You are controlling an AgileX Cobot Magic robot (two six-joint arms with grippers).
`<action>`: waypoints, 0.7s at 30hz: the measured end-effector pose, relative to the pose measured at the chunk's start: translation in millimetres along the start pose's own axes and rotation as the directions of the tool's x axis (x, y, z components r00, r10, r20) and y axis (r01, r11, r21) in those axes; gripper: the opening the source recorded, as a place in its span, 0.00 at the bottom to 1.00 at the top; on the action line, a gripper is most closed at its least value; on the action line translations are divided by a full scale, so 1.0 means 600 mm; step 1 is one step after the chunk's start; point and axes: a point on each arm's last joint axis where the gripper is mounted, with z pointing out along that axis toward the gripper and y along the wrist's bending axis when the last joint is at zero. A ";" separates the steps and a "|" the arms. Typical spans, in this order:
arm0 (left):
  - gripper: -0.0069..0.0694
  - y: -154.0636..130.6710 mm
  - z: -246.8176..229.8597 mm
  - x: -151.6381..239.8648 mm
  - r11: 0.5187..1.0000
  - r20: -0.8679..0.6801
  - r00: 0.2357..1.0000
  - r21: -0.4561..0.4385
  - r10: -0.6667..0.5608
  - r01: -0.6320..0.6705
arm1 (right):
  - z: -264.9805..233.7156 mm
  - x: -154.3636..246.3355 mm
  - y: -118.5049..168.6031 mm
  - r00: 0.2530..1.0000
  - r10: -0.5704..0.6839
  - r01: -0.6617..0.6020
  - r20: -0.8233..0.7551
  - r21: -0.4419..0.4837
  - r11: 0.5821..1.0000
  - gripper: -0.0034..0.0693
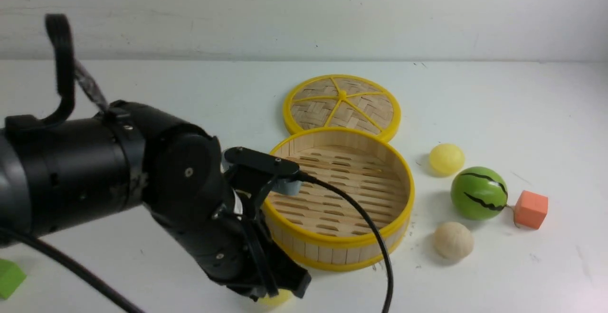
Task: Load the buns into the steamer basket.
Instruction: Use the left arm to grab a steamed stuffed bun
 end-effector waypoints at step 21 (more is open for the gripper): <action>0.41 0.010 0.106 -0.043 0.992 -0.002 0.995 -0.072 0.102 -0.102 | 0.000 0.000 0.000 1.000 0.000 0.000 0.000 0.000 1.000 0.38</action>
